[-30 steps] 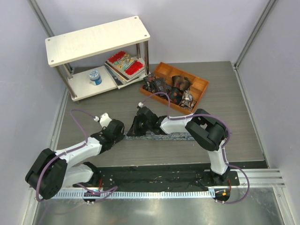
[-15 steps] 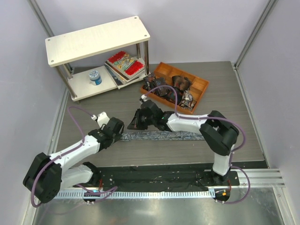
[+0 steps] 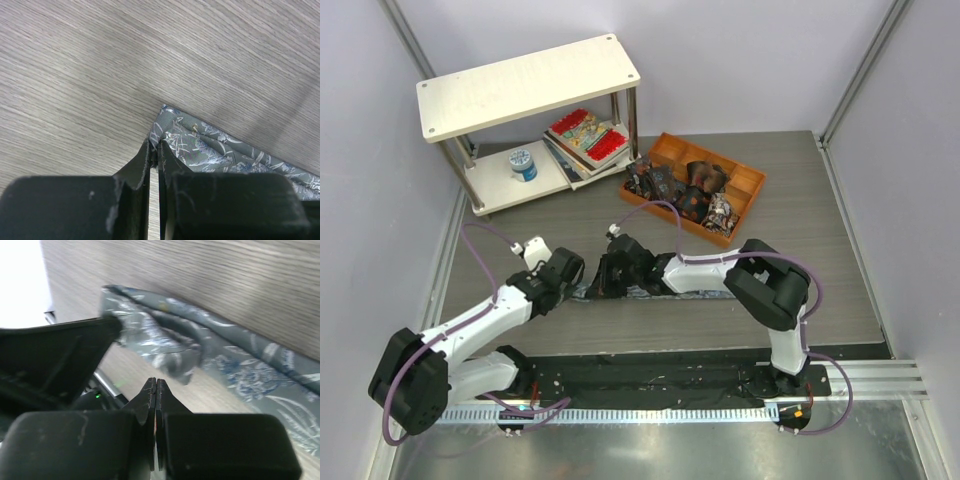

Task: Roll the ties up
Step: Roll the tie at the center of the board.

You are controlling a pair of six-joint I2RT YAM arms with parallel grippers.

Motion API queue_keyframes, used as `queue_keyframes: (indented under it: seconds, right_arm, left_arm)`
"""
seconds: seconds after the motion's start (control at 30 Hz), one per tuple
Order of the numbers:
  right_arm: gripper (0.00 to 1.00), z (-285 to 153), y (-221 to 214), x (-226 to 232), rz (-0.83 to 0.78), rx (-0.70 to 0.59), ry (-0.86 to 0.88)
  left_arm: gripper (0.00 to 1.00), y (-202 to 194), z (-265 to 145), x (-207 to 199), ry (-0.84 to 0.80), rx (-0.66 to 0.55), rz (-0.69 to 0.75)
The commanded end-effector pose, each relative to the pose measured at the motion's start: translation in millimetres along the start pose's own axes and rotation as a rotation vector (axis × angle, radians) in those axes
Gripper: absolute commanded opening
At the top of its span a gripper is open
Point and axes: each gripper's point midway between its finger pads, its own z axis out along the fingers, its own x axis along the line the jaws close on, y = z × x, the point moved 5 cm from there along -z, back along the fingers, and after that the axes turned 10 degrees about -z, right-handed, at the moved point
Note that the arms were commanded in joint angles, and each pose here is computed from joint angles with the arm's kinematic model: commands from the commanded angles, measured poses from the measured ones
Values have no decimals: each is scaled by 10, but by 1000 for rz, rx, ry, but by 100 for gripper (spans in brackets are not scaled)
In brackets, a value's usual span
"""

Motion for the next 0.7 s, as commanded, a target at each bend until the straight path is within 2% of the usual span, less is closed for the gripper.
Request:
queue_keyframes:
  seconds: [0.0, 0.27, 0.5, 0.67]
  right_arm:
    - [1, 18, 82, 114, 2, -31, 34]
    - [1, 202, -23, 38, 20, 39, 36]
    - [1, 98, -5, 162, -9, 35, 72]
    - [1, 95, -88, 230, -44, 80, 74]
  left_arm:
    - [0, 135, -47, -54, 2, -51, -16]
    - [0, 143, -59, -54, 1, -51, -15]
    - [0, 147, -51, -56, 8, -54, -9]
    - [0, 146, -43, -59, 12, -54, -5]
